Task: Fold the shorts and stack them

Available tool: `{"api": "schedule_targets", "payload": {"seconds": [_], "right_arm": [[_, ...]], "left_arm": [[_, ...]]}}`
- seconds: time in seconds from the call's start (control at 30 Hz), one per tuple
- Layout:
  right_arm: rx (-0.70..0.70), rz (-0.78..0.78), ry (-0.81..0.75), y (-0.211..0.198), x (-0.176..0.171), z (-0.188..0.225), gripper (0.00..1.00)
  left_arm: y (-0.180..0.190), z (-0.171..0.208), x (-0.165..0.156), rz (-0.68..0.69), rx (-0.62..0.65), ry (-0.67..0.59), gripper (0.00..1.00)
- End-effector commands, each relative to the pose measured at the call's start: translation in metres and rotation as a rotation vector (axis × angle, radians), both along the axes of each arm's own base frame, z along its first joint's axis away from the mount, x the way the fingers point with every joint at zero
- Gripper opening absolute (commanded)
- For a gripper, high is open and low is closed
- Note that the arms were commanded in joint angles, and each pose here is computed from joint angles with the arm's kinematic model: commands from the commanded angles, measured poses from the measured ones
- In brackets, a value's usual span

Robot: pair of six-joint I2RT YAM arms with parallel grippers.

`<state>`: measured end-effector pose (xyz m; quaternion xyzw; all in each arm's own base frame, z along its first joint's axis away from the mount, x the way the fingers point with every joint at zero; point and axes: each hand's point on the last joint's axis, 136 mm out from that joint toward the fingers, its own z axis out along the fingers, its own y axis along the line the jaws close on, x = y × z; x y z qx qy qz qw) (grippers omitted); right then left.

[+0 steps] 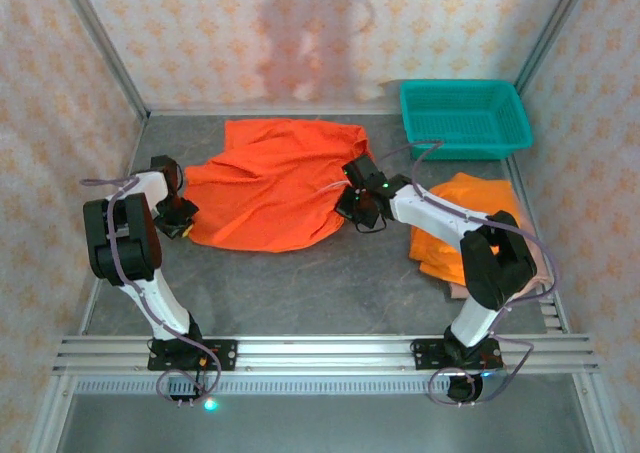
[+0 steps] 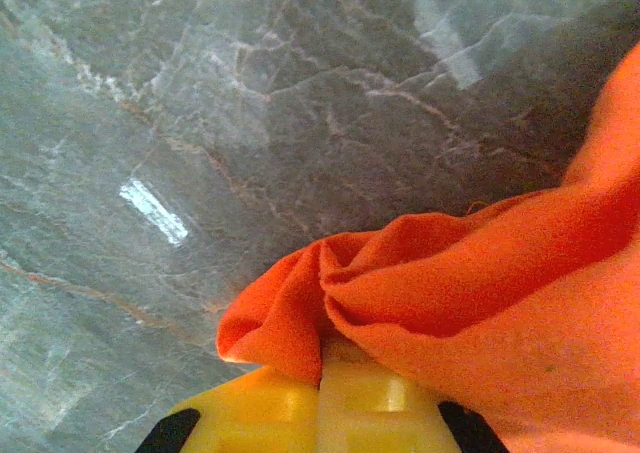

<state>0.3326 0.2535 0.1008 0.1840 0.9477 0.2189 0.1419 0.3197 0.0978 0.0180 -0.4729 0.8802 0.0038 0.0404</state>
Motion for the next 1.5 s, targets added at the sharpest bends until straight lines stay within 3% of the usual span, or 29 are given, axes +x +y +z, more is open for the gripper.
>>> {"api": "schedule_targets", "payload": {"seconds": [0.0,0.27,0.67,0.83,1.0,1.13,1.23,1.47], "right_arm": [[0.01,0.012,-0.067,-0.006,0.008,0.025,0.0],[0.102,-0.029,-0.19,-0.03,0.031,0.095,0.0],[0.221,-0.033,-0.606,-0.049,0.081,0.286,0.0],[0.342,0.033,-0.795,-0.039,0.071,0.368,0.0],[0.449,0.089,-0.952,-0.041,0.039,0.429,0.0],[0.496,0.136,-1.021,-0.039,0.008,0.452,0.0],[0.483,0.129,-1.01,-0.04,-0.002,0.445,0.0],[0.379,0.023,-0.827,-0.04,0.026,0.382,0.0]], "left_arm": [[0.006,0.03,0.031,0.007,0.032,-0.166,0.0],[0.016,0.183,0.038,-0.004,0.157,-0.418,0.0],[0.018,0.405,0.058,-0.018,0.27,-0.866,0.0],[0.021,0.486,0.05,0.004,0.356,-1.049,0.0],[0.016,0.554,0.022,0.049,0.4,-1.256,0.0],[0.008,0.591,-0.007,0.081,0.407,-1.39,0.0],[0.001,0.596,-0.015,0.066,0.391,-1.416,0.0],[0.014,0.522,0.025,0.047,0.358,-1.191,0.0]]}}
